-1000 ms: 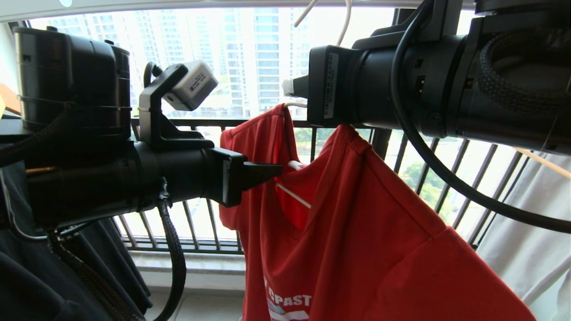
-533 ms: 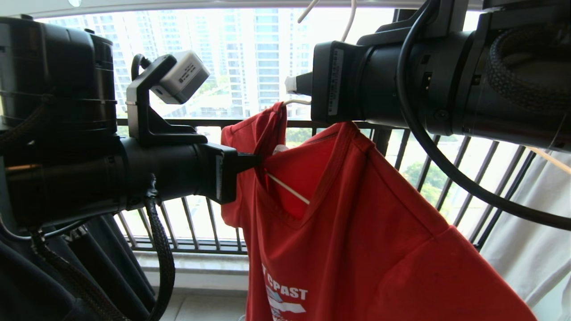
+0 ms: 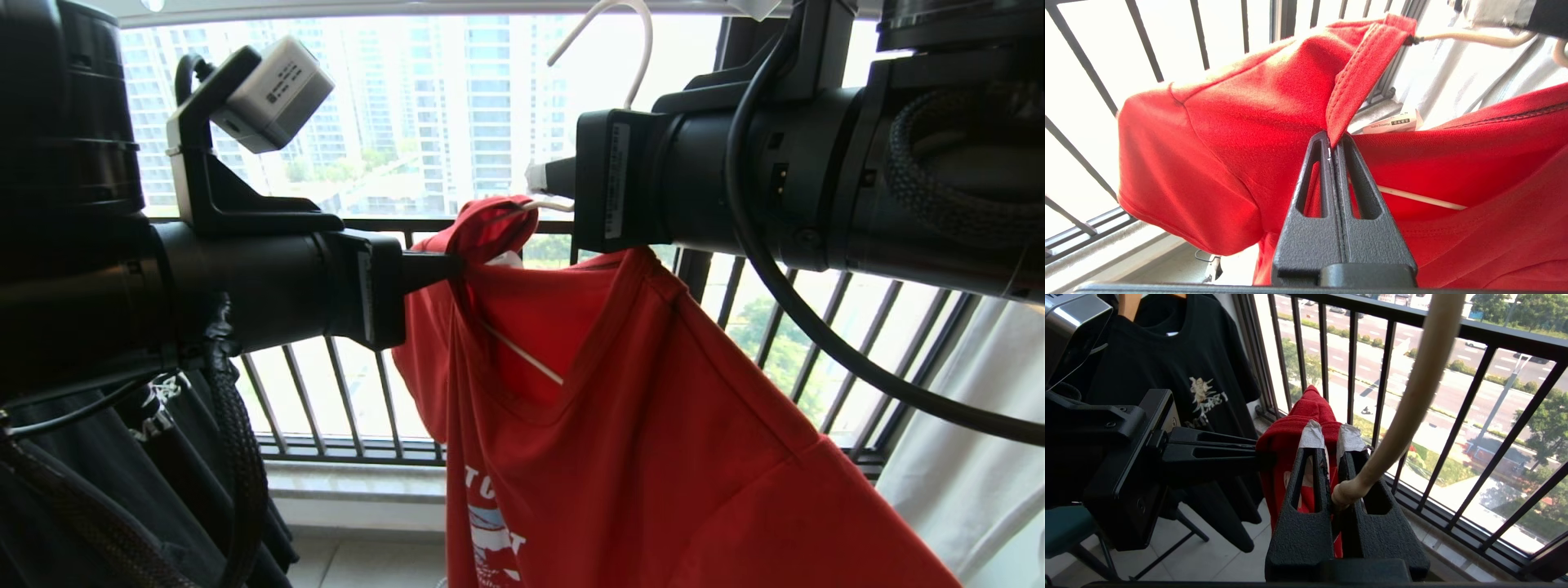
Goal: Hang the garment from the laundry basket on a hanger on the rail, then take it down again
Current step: Take the clothes off the clothes rack
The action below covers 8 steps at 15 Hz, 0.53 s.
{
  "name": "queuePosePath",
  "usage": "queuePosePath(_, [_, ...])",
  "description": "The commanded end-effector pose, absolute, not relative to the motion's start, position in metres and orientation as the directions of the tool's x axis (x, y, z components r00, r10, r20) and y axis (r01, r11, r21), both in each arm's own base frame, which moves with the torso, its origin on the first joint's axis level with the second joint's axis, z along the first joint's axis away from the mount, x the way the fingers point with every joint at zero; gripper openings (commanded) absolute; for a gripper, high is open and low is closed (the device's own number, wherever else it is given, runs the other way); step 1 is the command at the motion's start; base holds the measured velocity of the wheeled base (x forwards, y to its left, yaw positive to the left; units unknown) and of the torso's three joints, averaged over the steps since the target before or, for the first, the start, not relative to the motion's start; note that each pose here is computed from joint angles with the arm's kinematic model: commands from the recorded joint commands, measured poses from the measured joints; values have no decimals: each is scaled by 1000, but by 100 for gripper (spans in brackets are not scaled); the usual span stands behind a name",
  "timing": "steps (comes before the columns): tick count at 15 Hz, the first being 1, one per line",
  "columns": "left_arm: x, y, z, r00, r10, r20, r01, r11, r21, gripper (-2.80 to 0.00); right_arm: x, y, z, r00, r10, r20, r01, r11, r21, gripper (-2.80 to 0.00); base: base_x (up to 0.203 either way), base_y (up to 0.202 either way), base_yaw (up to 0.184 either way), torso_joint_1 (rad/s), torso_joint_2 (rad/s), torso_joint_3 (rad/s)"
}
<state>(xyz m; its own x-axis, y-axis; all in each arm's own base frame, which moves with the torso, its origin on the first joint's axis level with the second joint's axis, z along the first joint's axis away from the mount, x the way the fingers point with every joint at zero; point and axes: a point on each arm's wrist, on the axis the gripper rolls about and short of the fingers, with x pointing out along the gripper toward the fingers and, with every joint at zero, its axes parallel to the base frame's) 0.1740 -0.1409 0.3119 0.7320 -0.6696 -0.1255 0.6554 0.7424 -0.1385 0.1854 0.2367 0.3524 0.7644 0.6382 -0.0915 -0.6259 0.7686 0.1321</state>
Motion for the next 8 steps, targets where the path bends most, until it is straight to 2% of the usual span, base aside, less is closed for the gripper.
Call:
queuePosePath(1, [174,-138,315,742,-663,-102,649,748,-140,-280,183,234,351,764,638,-97,-625,769,131,-280,0,0,0,0,0,0])
queuePosePath(8, [187,-141,310,752,-652,-97,636,756,-155,-280,181,231,354,765,638,-88,-626,768,134,-280,0,0,0,0,0,0])
